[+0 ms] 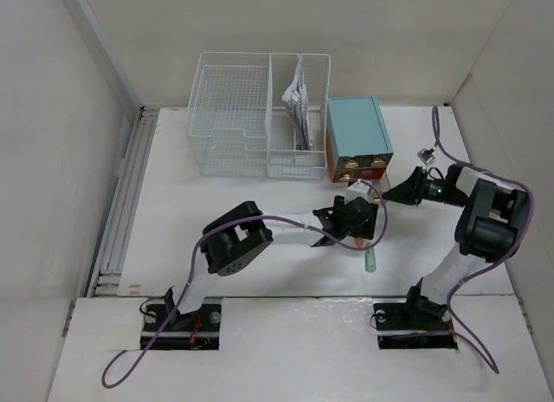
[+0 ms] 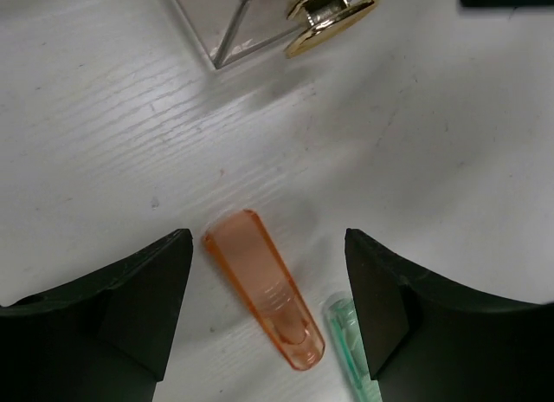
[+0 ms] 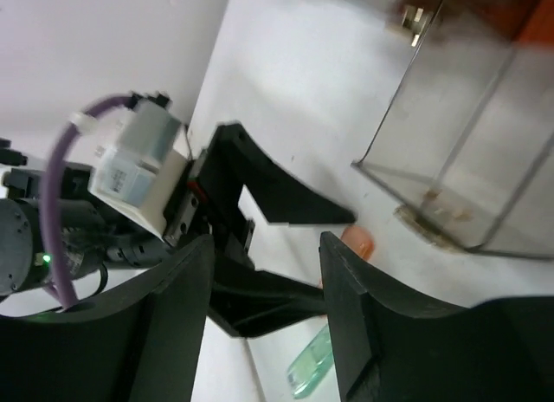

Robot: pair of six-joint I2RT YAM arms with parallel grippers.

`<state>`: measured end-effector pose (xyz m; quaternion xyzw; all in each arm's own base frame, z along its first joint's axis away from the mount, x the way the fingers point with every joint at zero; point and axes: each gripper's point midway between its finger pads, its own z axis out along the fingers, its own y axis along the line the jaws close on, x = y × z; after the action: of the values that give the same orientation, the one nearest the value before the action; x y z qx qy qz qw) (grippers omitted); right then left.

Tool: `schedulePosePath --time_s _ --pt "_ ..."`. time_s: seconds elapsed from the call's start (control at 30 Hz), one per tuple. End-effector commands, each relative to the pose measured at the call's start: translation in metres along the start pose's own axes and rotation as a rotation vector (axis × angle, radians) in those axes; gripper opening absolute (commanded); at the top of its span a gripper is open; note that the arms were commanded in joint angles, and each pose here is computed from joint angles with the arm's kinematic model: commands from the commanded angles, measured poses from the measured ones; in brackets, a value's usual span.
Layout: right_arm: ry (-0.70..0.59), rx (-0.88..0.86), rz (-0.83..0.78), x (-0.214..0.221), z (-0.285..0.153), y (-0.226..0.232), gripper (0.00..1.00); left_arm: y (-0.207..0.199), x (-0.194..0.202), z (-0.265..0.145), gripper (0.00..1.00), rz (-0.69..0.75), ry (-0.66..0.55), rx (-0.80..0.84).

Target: Organize the desk

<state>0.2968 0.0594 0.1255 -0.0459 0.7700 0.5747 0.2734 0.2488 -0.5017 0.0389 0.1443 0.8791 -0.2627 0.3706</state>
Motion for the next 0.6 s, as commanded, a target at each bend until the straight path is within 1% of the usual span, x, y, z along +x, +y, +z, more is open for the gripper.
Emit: schedulePosePath --time_s 0.0,0.03,0.13,0.23,0.27,0.3,0.37,0.43,0.47,0.5,0.53,0.57 --pt "-0.129 -0.091 -0.058 -0.020 -0.022 0.025 0.57 0.009 0.005 0.000 0.68 0.073 0.051 -0.115" --pt "-0.160 -0.090 -0.044 -0.027 -0.027 0.022 0.56 0.015 0.015 -0.002 0.67 0.098 0.084 -0.150" --pt "-0.199 -0.092 -0.023 -0.043 -0.035 0.013 0.56 0.023 0.017 -0.005 0.65 0.102 0.097 -0.192" --pt "-0.201 -0.086 -0.071 -0.053 -0.037 0.017 0.56 0.037 0.024 -0.012 0.65 0.107 0.118 -0.244" --pt "-0.195 -0.079 -0.097 -0.056 -0.039 0.019 0.56 0.039 0.021 -0.016 0.65 0.112 0.115 -0.259" --pt "-0.198 -0.071 -0.159 -0.065 -0.042 0.029 0.56 0.040 0.020 -0.016 0.65 0.104 0.108 -0.266" --pt "-0.184 -0.048 -0.233 -0.071 -0.045 0.041 0.57 0.043 0.021 -0.020 0.64 0.109 0.116 -0.274" --pt "-0.175 -0.016 -0.383 -0.081 -0.051 0.064 0.58 0.047 0.026 -0.022 0.63 0.116 0.131 -0.285" --pt "-0.166 0.001 -0.430 -0.083 -0.053 0.073 0.58 0.047 0.025 -0.023 0.63 0.107 0.132 -0.289" --pt "-0.162 0.016 -0.505 -0.087 -0.055 0.082 0.61 0.049 0.035 -0.022 0.62 0.125 0.156 -0.301" --pt "-0.161 0.038 -0.610 -0.093 -0.059 0.102 0.65 0.045 0.031 -0.022 0.60 0.122 0.151 -0.296" --pt "-0.150 0.060 -0.670 -0.095 -0.061 0.111 0.66 0.043 0.030 -0.019 0.60 0.124 0.153 -0.298"
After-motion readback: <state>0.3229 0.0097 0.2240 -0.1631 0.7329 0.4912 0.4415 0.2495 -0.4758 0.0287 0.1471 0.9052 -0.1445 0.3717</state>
